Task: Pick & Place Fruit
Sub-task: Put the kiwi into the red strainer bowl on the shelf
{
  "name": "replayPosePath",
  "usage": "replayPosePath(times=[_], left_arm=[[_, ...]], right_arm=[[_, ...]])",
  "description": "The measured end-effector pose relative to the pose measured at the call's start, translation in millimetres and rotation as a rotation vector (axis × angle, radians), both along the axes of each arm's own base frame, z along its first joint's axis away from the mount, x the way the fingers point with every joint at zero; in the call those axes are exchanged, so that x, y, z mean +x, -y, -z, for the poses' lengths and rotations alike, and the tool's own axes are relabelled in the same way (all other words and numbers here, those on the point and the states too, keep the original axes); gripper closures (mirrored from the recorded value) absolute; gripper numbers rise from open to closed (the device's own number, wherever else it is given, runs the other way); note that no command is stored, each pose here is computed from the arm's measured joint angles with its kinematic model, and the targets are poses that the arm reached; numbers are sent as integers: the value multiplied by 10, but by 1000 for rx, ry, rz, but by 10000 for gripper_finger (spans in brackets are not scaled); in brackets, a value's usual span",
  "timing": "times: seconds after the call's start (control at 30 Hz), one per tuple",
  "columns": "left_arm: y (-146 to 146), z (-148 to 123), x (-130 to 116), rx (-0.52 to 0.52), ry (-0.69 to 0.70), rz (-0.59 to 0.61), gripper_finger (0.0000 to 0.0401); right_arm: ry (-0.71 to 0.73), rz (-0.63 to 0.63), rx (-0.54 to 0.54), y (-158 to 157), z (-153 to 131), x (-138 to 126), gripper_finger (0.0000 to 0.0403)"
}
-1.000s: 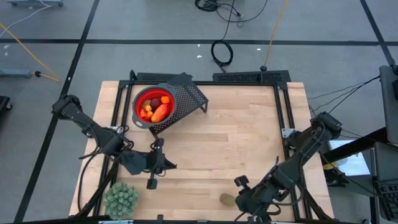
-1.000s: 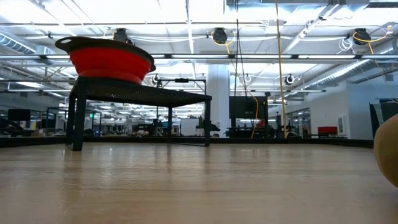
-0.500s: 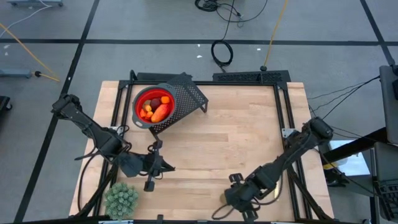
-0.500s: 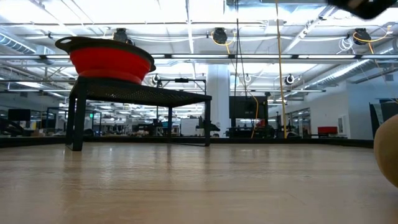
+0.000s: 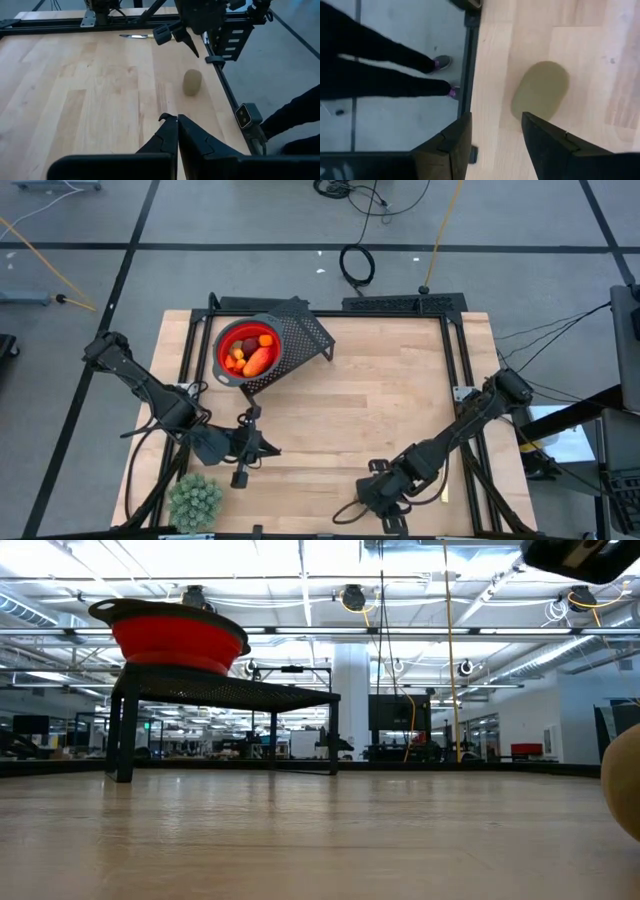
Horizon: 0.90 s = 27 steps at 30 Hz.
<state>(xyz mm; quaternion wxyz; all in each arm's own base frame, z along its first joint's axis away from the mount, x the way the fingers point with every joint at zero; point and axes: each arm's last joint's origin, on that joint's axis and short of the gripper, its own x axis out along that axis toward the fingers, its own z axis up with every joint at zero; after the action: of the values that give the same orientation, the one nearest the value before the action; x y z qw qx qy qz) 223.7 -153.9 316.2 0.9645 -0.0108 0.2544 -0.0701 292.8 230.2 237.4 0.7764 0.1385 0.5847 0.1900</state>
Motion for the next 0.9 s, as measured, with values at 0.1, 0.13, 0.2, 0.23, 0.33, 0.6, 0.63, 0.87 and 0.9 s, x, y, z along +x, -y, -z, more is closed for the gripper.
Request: replayPosePath(times=[0.1, 0.13, 0.2, 0.23, 0.33, 0.6, 0.63, 0.87, 0.9], left_arm=[[2, 0, 0, -4, -2, 6, 399], [4, 1, -1, -8, -5, 13, 399], [7, 1, -2, -12, -8, 20, 396], [7, 1, -2, -14, -8, 19, 393], [7, 1, -2, -17, -9, 17, 390], [7, 1, -2, -17, -8, 18, 395], [7, 1, -2, -17, -8, 18, 392], [8, -3, 0, -30, -6, 12, 386], [9, -4, 1, -30, -6, 12, 388]], right_arm=[[-2, -23, 21, -12, -6, -1, 238], [6, -24, 30, -16, -11, 8, 239], [14, -29, 46, -24, -20, 18, 241], [17, -35, 53, -24, -23, 24, 242], [40, -60, 52, -29, -28, 31, 242], [41, -53, 56, -16, -30, 45, 242], [38, -47, 58, -15, -30, 46, 243], [36, -39, 59, -5, -30, 54, 205], [33, -34, 61, -5, -30, 54, 192]])
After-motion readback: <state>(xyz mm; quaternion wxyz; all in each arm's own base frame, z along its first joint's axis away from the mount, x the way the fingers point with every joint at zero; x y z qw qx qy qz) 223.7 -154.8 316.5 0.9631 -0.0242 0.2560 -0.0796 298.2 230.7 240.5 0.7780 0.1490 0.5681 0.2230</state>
